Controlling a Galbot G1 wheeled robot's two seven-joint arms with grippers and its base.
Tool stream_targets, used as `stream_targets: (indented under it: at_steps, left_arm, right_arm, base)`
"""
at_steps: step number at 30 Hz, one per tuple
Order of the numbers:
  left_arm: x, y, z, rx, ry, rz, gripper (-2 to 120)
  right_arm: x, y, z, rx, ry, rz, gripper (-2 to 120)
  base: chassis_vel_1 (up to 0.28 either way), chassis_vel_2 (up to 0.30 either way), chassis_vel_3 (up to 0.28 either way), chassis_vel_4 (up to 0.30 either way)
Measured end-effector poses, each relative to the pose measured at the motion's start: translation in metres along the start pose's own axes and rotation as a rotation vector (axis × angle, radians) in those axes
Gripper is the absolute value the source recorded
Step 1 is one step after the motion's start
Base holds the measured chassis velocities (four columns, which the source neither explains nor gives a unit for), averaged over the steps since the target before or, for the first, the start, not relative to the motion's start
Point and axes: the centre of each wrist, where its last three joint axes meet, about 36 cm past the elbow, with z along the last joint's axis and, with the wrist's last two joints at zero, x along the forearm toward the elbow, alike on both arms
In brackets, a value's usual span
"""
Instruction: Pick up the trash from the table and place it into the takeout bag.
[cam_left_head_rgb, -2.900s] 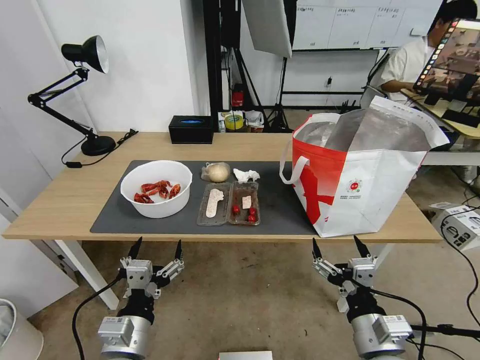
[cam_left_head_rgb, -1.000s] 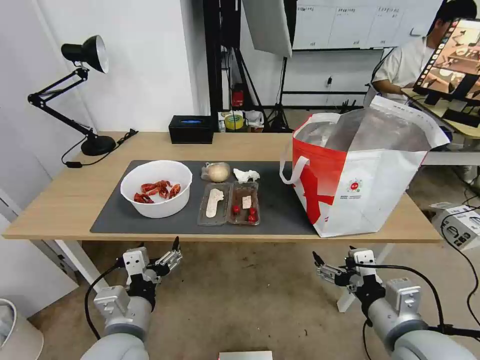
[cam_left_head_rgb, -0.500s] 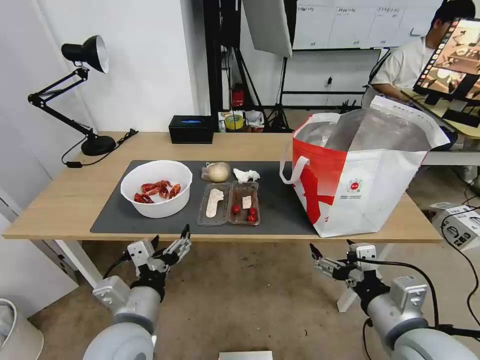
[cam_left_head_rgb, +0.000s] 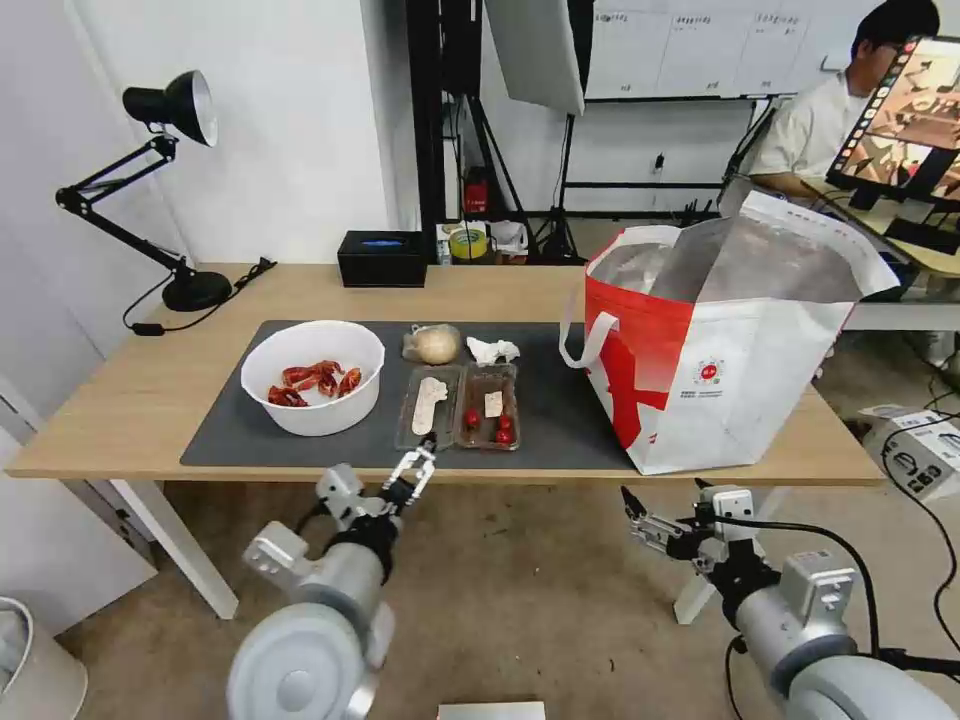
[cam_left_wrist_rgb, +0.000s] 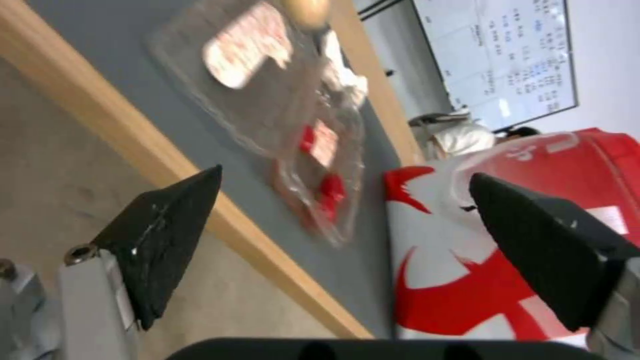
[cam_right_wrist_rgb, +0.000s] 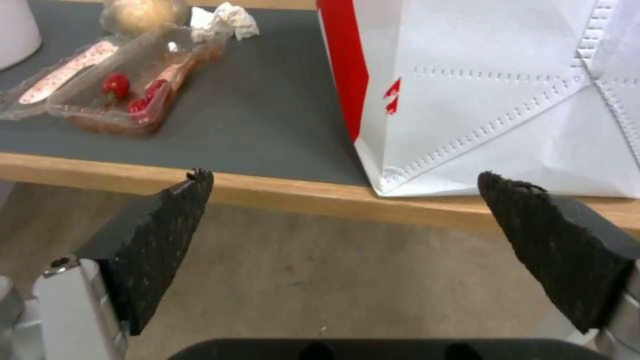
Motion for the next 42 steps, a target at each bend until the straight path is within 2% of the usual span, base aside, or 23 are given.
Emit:
stream_targets:
  at_steps: [6, 18, 42]
  left_arm:
    - [-0.023, -0.006, 0.002, 0.015, 0.027, 0.006, 100]
    - [-0.065, -0.003, 0.010, -0.011, 0.054, -0.052, 100]
    - [-0.099, -0.002, 0.006, -0.016, 0.031, -0.108, 100]
  right_arm:
    - [0.001, -0.001, 0.001, 0.000, 0.005, 0.011, 100]
    - [0.001, -0.004, 0.004, 0.000, 0.015, 0.027, 100]
    - [-0.004, -0.006, 0.011, -0.005, 0.030, 0.035, 100]
  base:
    - [0.000, 0.000, 0.000, 0.000]
    - [0.000, 0.000, 0.000, 0.000]
    - [0.000, 0.000, 0.000, 0.000]
